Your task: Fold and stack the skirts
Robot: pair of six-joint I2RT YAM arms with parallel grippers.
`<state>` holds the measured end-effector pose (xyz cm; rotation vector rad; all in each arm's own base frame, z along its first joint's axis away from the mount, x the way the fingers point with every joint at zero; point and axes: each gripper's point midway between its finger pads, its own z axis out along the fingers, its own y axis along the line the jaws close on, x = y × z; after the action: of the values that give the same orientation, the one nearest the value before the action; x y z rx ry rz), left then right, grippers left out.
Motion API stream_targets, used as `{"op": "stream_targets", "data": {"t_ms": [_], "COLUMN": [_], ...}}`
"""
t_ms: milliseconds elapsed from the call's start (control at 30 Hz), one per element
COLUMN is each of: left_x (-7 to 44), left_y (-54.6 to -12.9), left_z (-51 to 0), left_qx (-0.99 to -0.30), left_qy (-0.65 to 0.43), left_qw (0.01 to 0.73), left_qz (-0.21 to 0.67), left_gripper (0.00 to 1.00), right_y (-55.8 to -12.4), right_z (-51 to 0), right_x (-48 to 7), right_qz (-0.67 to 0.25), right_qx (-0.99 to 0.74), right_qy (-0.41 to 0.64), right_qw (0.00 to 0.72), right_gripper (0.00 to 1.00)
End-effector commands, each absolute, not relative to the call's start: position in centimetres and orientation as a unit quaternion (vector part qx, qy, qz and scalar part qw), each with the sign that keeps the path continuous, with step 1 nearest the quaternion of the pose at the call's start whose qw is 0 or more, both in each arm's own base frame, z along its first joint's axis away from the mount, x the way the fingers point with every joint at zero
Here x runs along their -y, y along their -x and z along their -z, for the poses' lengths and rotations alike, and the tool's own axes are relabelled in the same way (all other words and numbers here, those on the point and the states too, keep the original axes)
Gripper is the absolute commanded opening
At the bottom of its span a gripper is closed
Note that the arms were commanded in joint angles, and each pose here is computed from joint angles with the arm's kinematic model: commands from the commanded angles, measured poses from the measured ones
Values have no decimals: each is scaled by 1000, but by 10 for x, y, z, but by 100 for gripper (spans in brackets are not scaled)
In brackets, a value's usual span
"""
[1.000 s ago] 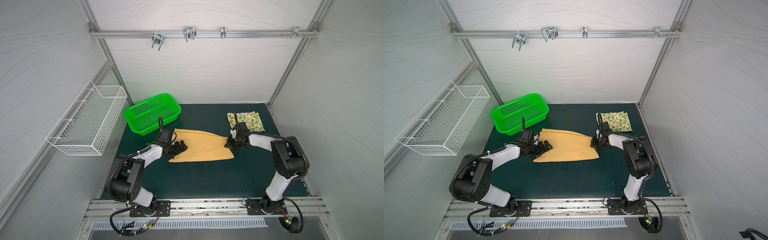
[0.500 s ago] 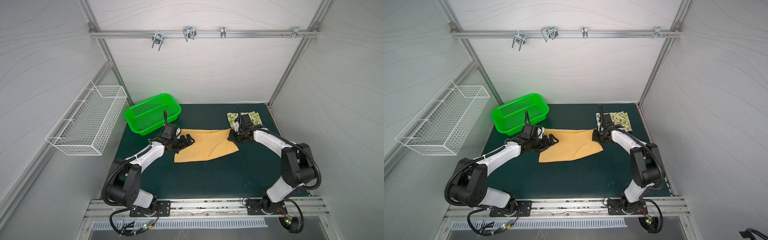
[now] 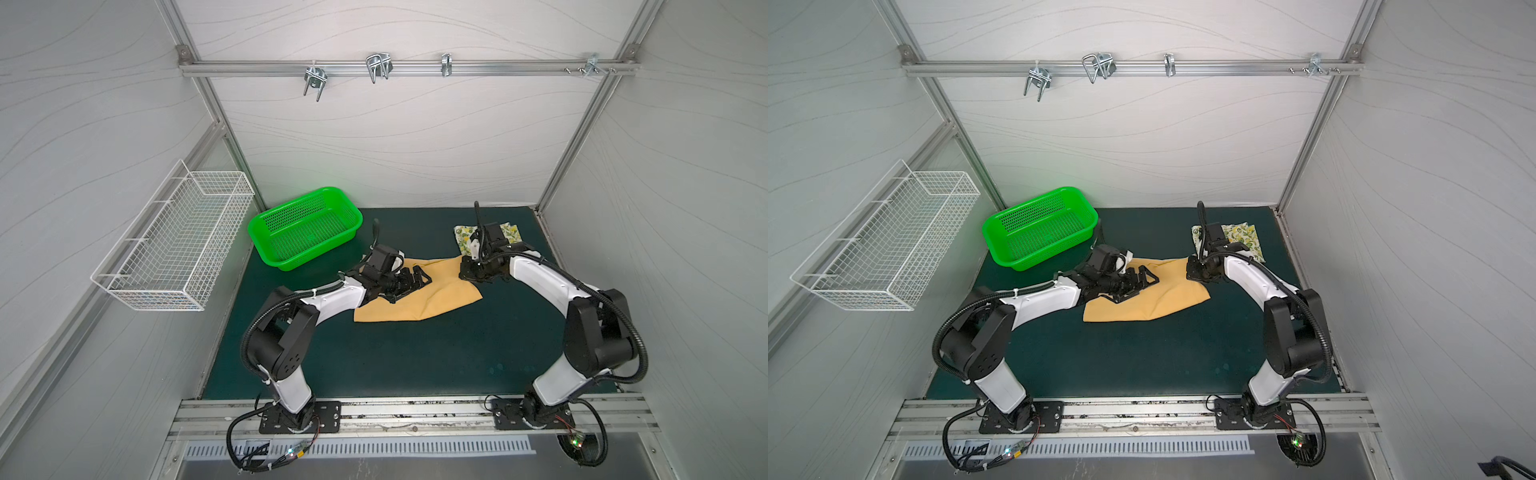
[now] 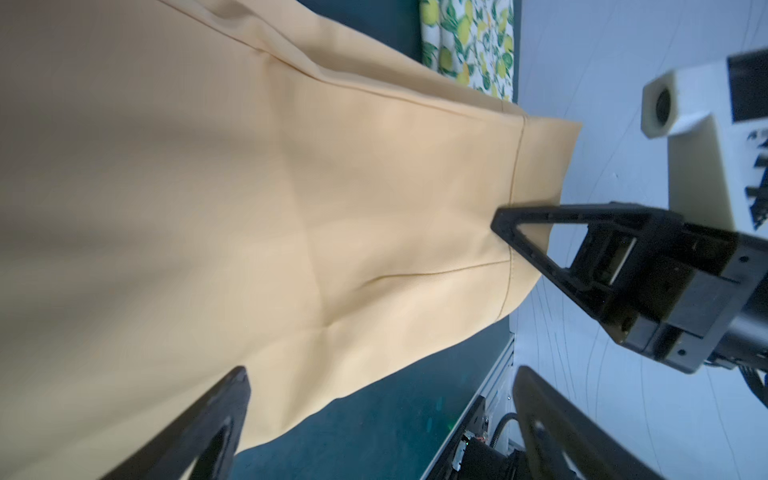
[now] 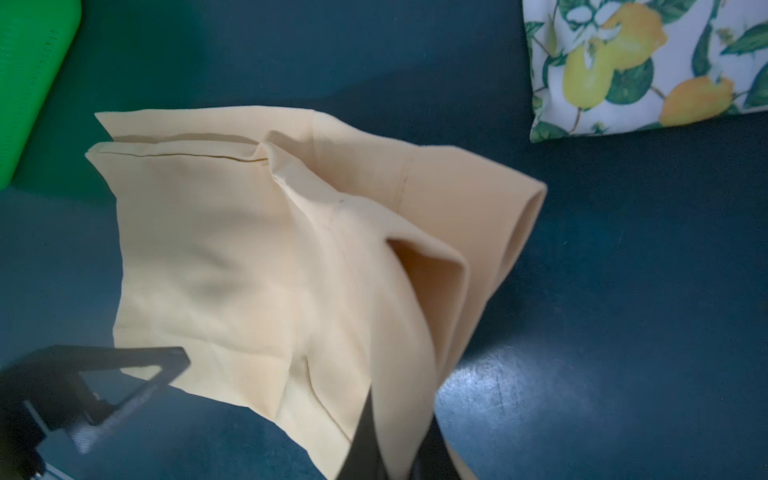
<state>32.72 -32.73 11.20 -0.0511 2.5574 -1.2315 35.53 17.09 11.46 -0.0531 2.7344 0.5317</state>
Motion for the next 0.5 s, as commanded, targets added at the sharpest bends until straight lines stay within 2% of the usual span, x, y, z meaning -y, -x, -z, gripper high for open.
{"op": "stream_targets", "data": {"t_ms": [0, 467], "left_x": [362, 373], "left_y": [-332, -297], "left_z": [-133, -79], "left_qx": [-864, -875], "left_qy": [2, 6], "left_qw": [164, 110], "left_qz": [475, 472], "left_gripper": [99, 99], "right_y": [-354, -363], "right_z": [-126, -123], "right_x": [-169, -161], "right_qz": [-177, -183], "right_qx": [-967, -968], "right_qy": [33, 20], "right_qw": [179, 171], "right_gripper": [0, 0]}}
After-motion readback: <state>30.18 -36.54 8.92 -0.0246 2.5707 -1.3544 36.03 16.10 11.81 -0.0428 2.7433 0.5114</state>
